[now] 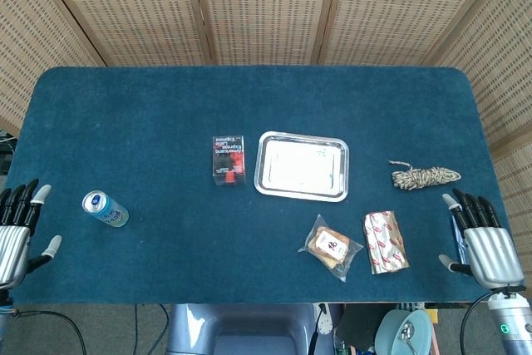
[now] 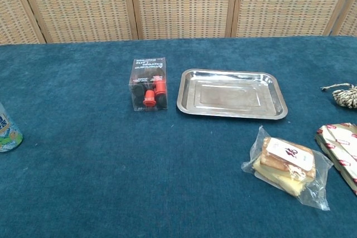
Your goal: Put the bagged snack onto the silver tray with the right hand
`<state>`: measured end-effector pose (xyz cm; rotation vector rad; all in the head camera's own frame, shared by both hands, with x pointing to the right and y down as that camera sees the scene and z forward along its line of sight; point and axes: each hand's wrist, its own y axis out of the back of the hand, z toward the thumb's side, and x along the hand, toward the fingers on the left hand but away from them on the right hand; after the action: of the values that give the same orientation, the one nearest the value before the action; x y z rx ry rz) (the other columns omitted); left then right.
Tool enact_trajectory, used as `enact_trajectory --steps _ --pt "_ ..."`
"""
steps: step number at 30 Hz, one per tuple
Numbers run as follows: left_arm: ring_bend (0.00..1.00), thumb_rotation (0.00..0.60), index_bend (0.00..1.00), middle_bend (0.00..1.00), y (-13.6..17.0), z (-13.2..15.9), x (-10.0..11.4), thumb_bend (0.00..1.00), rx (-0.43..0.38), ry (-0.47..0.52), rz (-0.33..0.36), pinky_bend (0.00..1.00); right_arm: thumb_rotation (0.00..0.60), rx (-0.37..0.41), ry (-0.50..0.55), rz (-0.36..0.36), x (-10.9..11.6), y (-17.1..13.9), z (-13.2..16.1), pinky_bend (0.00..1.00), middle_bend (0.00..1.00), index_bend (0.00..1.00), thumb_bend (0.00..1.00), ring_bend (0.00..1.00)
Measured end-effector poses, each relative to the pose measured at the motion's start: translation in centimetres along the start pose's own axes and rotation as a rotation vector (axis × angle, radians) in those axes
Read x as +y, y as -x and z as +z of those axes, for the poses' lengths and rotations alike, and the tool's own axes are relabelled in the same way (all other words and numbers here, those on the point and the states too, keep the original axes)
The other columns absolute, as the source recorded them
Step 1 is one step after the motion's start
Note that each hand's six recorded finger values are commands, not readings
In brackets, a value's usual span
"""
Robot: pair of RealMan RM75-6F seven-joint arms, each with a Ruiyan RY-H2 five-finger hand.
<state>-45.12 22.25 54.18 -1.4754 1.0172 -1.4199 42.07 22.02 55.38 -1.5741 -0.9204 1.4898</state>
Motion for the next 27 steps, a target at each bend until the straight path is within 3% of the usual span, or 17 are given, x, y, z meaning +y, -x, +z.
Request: enact_trajectory --steps 16,27 --pt "0.00 0.600 0.00 0.00 0.4 -0.2 -0.1 0.32 0.011 -0.001 0.002 0.00 0.600 0.027 -0.005 0.016 -0.3 0.3 0.5 0.00 0.00 0.00 0.08 0.00" --pt "0.00 0.600 0.00 0.00 0.6 0.2 -0.3 0.32 0.019 -0.008 -0.006 0.00 0.600 0.128 -0.038 0.061 -1.1 0.9 2.2 0.00 0.00 0.00 0.08 0.00"
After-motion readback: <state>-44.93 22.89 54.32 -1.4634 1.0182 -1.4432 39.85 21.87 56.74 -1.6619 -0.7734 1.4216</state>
